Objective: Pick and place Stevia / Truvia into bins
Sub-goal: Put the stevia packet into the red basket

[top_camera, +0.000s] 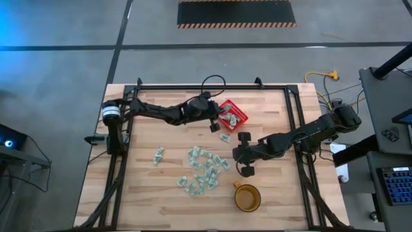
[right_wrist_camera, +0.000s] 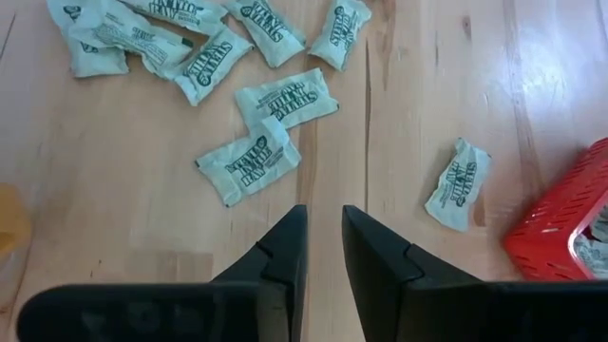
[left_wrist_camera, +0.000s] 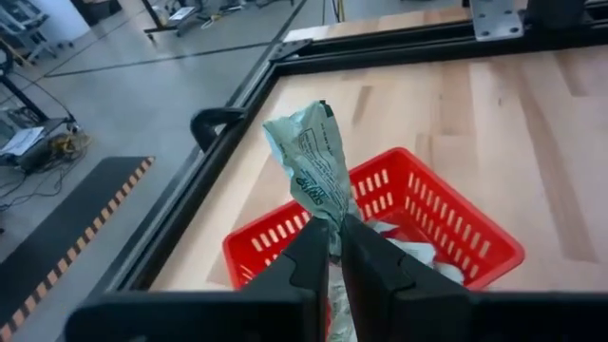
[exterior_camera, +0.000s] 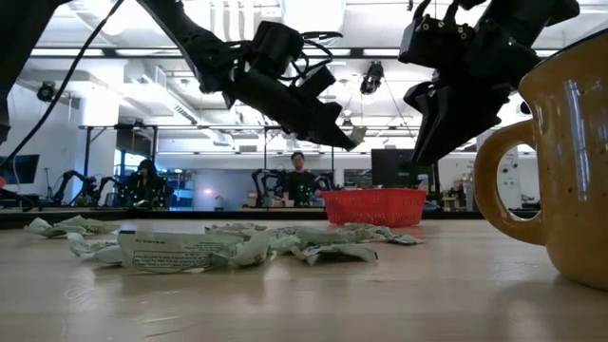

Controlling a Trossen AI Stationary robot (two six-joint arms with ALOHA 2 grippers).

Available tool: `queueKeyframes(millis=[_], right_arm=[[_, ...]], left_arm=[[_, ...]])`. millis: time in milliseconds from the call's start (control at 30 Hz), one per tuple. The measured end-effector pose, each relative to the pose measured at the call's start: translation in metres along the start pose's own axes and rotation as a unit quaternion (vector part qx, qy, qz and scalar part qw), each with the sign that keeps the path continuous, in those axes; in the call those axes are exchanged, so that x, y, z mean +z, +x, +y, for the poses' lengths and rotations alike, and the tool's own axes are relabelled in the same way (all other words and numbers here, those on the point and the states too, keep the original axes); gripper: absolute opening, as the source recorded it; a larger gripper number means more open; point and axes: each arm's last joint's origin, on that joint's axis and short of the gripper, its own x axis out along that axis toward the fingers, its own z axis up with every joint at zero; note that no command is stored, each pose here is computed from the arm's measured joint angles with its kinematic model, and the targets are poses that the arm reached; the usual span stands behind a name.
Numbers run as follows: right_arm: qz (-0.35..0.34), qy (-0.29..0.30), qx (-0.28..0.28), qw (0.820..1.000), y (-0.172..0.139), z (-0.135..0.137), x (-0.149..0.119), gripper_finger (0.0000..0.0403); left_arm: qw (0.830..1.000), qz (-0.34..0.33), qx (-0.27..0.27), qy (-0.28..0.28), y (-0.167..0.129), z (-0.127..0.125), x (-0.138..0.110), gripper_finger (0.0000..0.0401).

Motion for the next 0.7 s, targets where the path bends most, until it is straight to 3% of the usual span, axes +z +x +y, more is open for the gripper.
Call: queueKeyframes(millis=[267,533,700], right_arm=[[-0.013,0.003,0.001,1.0,0.0,0.0,0.003,0.0056],[-0.024,0.006,0.003,1.0,0.0,0.001,0.005,0.0059],[-0.025,0.006,0.003,1.0,0.0,0.001,0.005,0.0056]], left_arm=[[1.0,-0.002,0.0,-0.002,0.0,0.0,0.0,0.0013],[0.999,-0.02,0.009,-0.03,0.0,0.002,0.007,0.0064],[0.999,-0.038,0.013,-0.033,0.0,0.003,0.011,0.006]])
